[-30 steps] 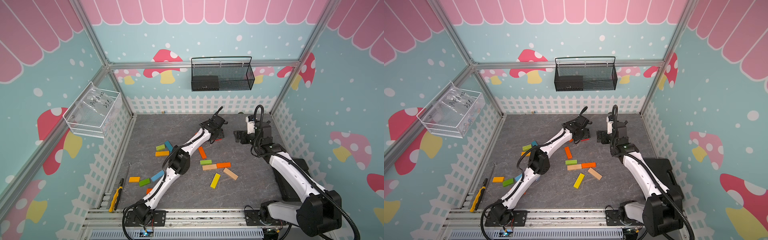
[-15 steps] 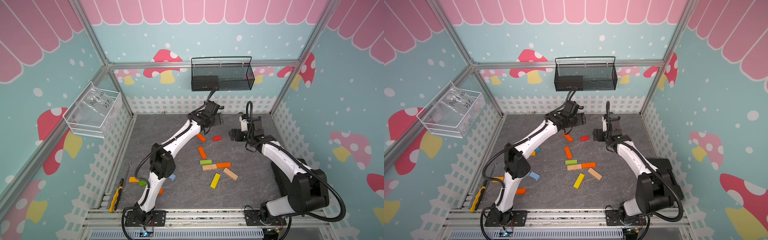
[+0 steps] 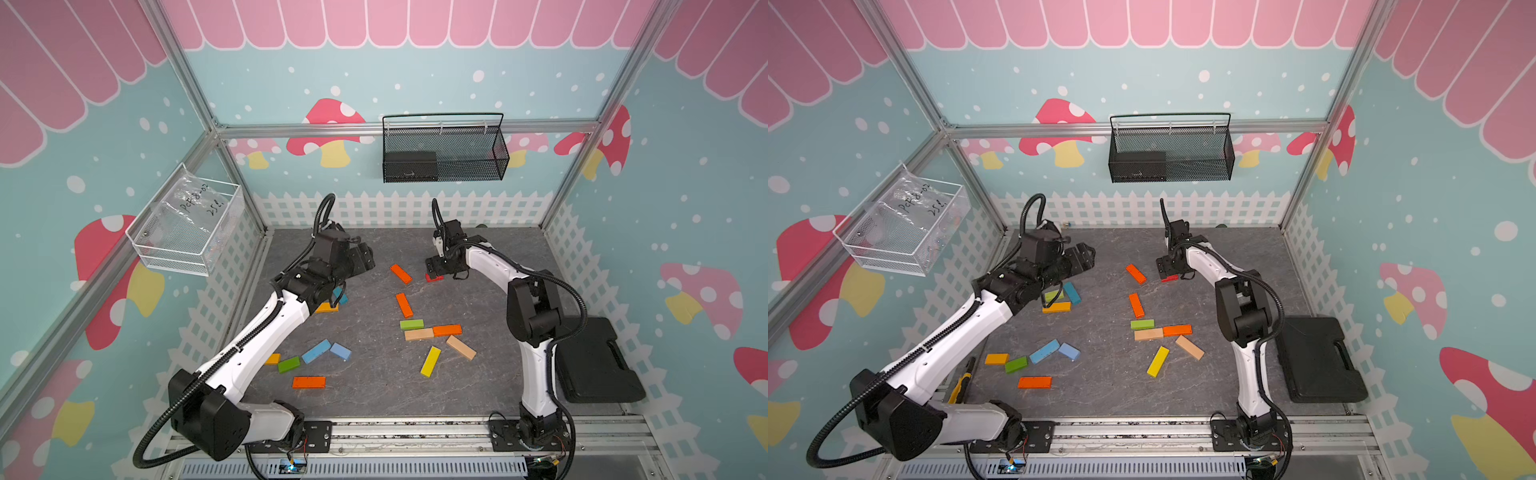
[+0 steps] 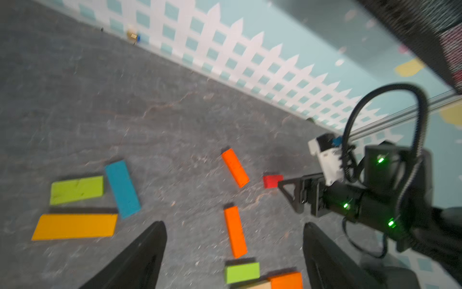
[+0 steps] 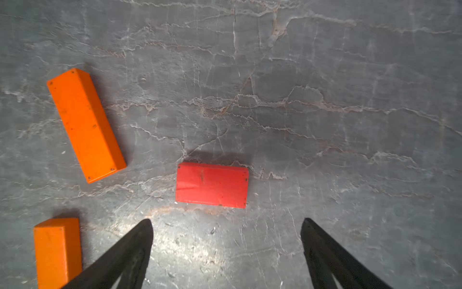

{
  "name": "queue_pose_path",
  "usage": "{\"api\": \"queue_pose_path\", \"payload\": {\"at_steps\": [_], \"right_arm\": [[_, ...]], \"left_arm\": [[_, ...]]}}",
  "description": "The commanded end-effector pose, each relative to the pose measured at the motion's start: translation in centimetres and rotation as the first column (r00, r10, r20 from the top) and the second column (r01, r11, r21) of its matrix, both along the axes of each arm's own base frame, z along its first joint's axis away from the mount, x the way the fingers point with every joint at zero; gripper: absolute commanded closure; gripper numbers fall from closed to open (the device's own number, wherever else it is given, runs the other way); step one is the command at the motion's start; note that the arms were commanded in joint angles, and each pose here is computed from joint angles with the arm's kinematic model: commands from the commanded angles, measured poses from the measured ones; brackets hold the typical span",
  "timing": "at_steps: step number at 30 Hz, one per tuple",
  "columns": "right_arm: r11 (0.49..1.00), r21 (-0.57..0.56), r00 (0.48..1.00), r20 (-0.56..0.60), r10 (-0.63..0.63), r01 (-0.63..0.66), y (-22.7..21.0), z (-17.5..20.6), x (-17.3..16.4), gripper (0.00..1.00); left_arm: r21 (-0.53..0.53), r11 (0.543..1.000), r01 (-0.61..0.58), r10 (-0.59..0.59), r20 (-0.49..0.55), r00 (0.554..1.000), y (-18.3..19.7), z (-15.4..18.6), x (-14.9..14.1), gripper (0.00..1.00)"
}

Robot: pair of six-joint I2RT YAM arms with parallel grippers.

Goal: Assemble a giraffe with building blocks
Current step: Adjust the building block at the center of the board.

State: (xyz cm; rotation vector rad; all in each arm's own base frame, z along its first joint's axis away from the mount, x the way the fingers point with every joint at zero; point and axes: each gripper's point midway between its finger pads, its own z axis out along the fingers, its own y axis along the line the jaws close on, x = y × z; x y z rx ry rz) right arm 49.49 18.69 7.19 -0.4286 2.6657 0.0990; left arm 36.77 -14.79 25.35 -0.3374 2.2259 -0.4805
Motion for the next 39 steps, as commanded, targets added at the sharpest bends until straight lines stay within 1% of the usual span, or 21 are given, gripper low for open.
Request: {"api": "queue_pose_path", "payload": {"at_steps": [1,5,11,14,18,24,27,28,32,35,39], "right_arm": [[0.998,-0.05,0.998,-0.055,0.024,-0.027,0.2,-0.5,-0.4,0.05],[0.998,-0.045,0.997,-0.072,0.028,-0.032,1.4,-1.6,-0.1,0.01],[0.998,-0.063,0.994,-0.106,0.005,-0.012,1.5,-3.5,0.0,0.01],[0.998,-0.066,0.992,-0.122,-0.01,0.002,1.4,-4.2,-0.2,0.05],[0.998,-0.066,0.99,-0.14,-0.034,0.025,1.4,-5.2,-0.3,0.13],[0.994,-0.087,0.987,-0.138,-0.083,0.072,0.9,-5.9,-0.1,0.28],[0.991,-0.091,0.985,-0.134,-0.106,0.095,0.7,-6.1,0.2,0.4],[0.989,-0.095,0.984,-0.127,-0.122,0.11,0.6,-6.0,0.4,0.42],[0.983,-0.08,0.979,-0.105,-0.174,0.167,0.4,-5.5,1.4,0.47],[0.977,-0.071,0.973,-0.103,-0.207,0.2,0.4,-5.5,2.3,0.47],[0.967,-0.065,0.962,-0.109,-0.252,0.246,-0.6,-6.0,3.3,0.45]], "left_arm": [[-0.003,1.0,0.025,-0.025,-0.015,1.0,1.0,-0.6,-2.2,0.12],[0.016,1.0,0.02,-0.019,-0.041,0.999,1.7,-2.2,-3.5,0.12],[0.007,1.0,0.02,-0.02,-0.059,0.998,1.7,-2.9,-3.8,0.12],[-0.002,1.0,0.02,-0.02,-0.06,0.998,1.6,-3.0,-3.8,0.12],[-0.02,0.999,0.027,-0.028,-0.068,0.997,1.2,-3.4,-3.8,0.13],[-0.029,0.999,0.023,-0.025,-0.072,0.997,1.3,-3.7,-3.9,0.13],[-0.026,0.999,0.026,-0.028,-0.074,0.997,1.2,-3.9,-3.9,0.13],[-0.026,0.999,0.027,-0.029,-0.075,0.997,1.2,-3.9,-3.9,0.13],[-0.029,0.999,0.026,-0.028,-0.079,0.997,1.2,-4.1,-3.9,0.13],[-0.034,0.999,0.028,-0.031,-0.078,0.996,1.1,-4.2,-3.9,0.13],[-0.038,0.999,0.029,-0.032,-0.08,0.996,0.9,-4.4,-3.7,0.13]]}}
